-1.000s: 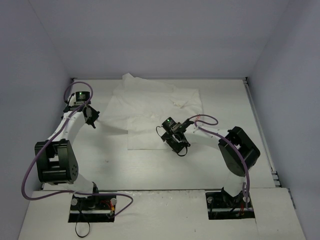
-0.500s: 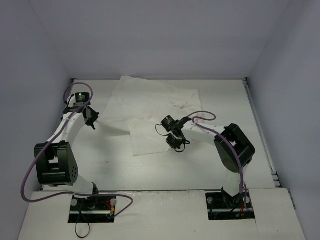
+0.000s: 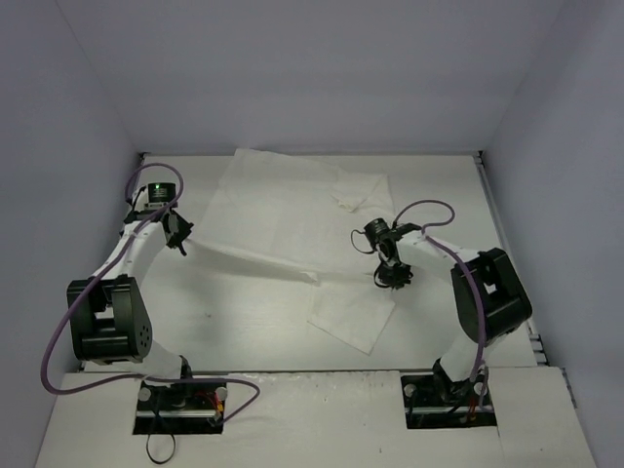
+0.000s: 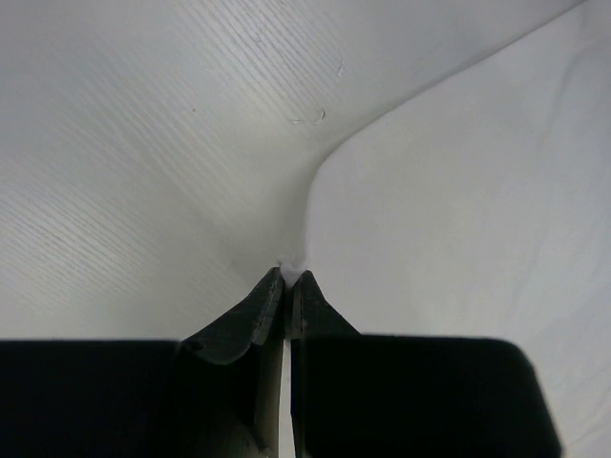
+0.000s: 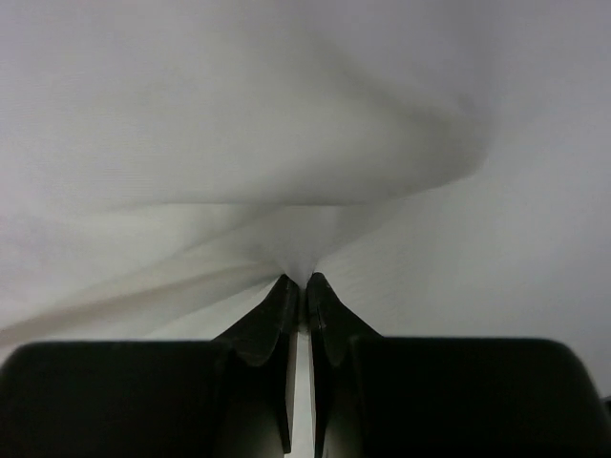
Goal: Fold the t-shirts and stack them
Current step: Flatten out the tshirt
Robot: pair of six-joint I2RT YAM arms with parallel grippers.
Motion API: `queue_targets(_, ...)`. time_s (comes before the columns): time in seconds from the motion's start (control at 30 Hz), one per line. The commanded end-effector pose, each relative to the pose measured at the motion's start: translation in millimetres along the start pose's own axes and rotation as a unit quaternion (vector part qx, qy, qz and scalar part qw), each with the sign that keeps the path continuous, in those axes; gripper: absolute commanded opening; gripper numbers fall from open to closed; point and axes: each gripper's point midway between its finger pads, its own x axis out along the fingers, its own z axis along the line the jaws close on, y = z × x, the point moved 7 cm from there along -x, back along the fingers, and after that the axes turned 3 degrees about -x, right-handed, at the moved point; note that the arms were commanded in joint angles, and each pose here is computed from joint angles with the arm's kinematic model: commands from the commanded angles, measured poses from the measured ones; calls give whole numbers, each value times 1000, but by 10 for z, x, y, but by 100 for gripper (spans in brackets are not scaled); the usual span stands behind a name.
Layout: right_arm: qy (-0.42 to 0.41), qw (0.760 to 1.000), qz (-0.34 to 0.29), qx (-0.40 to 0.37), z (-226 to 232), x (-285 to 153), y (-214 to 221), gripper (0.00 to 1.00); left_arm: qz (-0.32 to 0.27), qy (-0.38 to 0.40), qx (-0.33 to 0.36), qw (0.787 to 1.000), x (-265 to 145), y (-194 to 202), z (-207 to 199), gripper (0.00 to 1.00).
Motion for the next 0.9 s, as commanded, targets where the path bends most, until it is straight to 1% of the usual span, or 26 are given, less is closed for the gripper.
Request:
queue_targets(0.0, 18, 999, -7, 28, -645, -132, -183, 0, -53, 22, 6, 998, -175, -215, -81, 0)
queue_targets(0.1, -30, 997, -11, 68, -904, -251, -290, 0, -55, 16, 12, 998, -187, -233, -45, 0)
queue_targets(0.17, -53, 996, -20, 75, -1068, -314, -366, 0, -55, 16, 13, 998, -207, -252, -25, 0)
queue_targets(0.23, -83, 994, -35, 66, -1127, -412, -468, 0, -59, 25, 16, 998, -279, -306, -62, 0)
queue_targets(0.37, -120, 982, -122, 84, -1326, -831, -914, 0, -77, 67, 27, 994, -570, -567, -291, 0)
queue_targets(0.43, -138, 969, -184, 92, -1412, -1177, -1267, 0, -93, 99, 28, 990, -796, -758, -460, 0)
queue_targets(0.47, -141, 967, -193, 91, -1428, -1221, -1326, 0, -100, 110, 28, 988, -888, -831, -516, 0)
queue_targets(0.5, -145, 959, -226, 90, -1474, -1414, -1503, 0, -108, 121, 29, 986, -996, -911, -573, 0)
queue_targets(0.53, -152, 947, -271, 89, -1534, -1686, -1721, 0, -129, 142, 29, 981, -1209, -1063, -671, 0)
queue_targets(0.57, -155, 941, -288, 85, -1559, -1794, -1834, 0, -152, 164, 25, 974, -1419, -1205, -755, 0)
queue_targets(0.6, -161, 924, -336, 84, -1626, -2110, -2012, 0, -166, 178, 24, 970, -1567, -1293, -804, 0)
queue_targets(0.63, -163, 919, -350, 79, -1635, -2194, -2127, 0, -192, 204, 20, 960, -1833, -1440, -884, 0)
queue_targets(0.7, -164, 902, -392, 73, -1695, -2468, -2296, 0, -210, 230, 18, 950, -2089, -1565, -960, 0)
queue_targets(0.73, -174, 888, -421, 69, -1719, -2676, -2409, 0, -227, 253, 14, 940, -2312, -1652, -1005, 0)
queue_targets(0.77, -180, 879, -436, 66, -1733, -2785, -2471, 0, -237, 267, 10, 934, -2436, -1697, -1021, 0)
queue_targets(0.8, -186, 866, -460, 65, -1759, -2956, -2540, 0, -245, 278, 7, 929, -2535, -1729, -1036, 0)
queue_targets(0.87, -210, 847, -486, 56, -1749, -3172, -2610, 0, -276, 304, 3, 912, -2861, -1831, -1044, 0)
